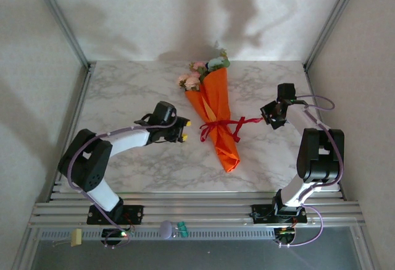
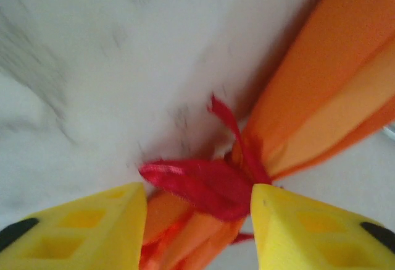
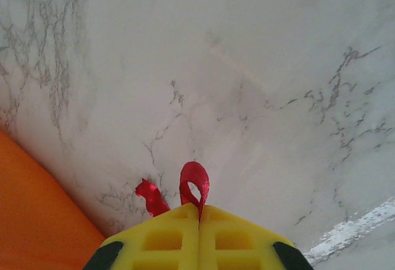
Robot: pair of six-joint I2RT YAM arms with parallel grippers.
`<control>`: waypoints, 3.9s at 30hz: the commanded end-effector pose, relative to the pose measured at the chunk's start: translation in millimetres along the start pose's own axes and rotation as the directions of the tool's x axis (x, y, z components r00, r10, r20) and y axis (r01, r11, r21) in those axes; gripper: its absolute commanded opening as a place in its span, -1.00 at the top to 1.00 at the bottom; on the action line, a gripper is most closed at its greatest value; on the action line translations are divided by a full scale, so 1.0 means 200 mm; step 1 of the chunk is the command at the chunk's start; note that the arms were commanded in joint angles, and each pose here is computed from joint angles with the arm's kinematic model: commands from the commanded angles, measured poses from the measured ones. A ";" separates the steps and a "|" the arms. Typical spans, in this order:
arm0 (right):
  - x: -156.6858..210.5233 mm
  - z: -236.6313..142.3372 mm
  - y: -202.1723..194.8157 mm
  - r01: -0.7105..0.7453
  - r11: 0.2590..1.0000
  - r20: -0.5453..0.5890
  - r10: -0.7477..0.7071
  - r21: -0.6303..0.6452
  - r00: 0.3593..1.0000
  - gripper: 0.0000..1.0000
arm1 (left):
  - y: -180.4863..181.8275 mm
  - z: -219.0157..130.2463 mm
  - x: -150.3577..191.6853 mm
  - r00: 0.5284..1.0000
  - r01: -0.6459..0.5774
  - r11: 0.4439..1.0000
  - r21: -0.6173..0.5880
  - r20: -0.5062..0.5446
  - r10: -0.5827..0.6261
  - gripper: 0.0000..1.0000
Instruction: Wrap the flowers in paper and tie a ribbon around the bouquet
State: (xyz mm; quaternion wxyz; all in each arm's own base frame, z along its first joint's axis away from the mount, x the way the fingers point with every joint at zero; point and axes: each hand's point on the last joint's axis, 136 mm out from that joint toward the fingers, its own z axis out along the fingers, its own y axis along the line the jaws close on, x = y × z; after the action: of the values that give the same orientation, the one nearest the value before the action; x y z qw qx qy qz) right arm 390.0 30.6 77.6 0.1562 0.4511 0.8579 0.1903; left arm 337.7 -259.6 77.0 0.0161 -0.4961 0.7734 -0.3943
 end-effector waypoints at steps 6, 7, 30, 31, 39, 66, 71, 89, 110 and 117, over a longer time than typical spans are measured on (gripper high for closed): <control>0.01 -0.01 0.01 -0.003 1.000 -0.013 0.002 -0.020 1.000 1.00 | 0.02 0.15 0.24 0.940 0.319 0.947 0.037 -0.142 -0.311 -0.21; 0.02 -0.01 0.01 -0.003 1.000 -0.014 0.002 -0.024 1.000 1.00 | 0.02 0.16 0.26 0.926 0.354 0.934 0.045 -0.157 -0.344 -0.21; 0.05 -0.02 0.02 0.005 0.999 -0.029 -0.007 -0.037 1.000 1.00 | 0.04 0.36 0.12 0.845 0.534 0.836 0.125 -0.066 -0.530 0.04; 0.05 -0.02 0.02 0.006 0.999 -0.031 -0.007 -0.039 1.000 1.00 | 0.04 0.36 0.10 0.846 0.533 0.836 0.130 -0.052 -0.531 0.04; 0.05 -0.02 0.03 0.009 0.999 -0.028 -0.011 -0.044 1.000 1.00 | -0.02 0.27 0.11 0.845 0.530 0.827 0.190 -0.029 -0.535 0.02; 0.07 -0.01 0.03 0.007 0.999 -0.036 -0.009 -0.045 0.999 1.00 | -0.12 0.46 0.17 0.848 0.530 0.837 0.139 -0.097 -0.521 -0.04; 0.07 -0.01 0.03 0.005 0.999 -0.033 -0.006 -0.044 0.999 1.00 | -0.11 0.47 0.15 0.846 0.533 0.833 0.148 -0.086 -0.526 0.78; 0.05 0.07 0.01 -0.018 1.000 -0.003 0.018 -0.007 1.000 1.00 | 0.07 0.12 -0.17 0.910 0.395 0.910 0.126 0.087 -0.406 1.00; 0.08 0.06 0.04 0.013 1.000 -0.018 -0.012 0.009 1.000 1.00 | 0.03 0.10 -0.18 0.947 0.303 0.951 0.061 0.096 -0.308 0.79; 0.06 -0.08 0.04 0.057 0.996 0.024 -0.059 0.074 0.998 -0.04 | -0.01 -0.12 -0.18 0.942 0.247 0.969 0.025 0.229 -0.246 -0.24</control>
State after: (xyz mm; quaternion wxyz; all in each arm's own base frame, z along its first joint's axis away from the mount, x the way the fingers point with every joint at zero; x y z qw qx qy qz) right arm 388.6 54.1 77.7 0.1392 0.4364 0.8695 0.1849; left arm 356.4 -239.5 60.6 0.0194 -0.6204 0.6941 -0.3647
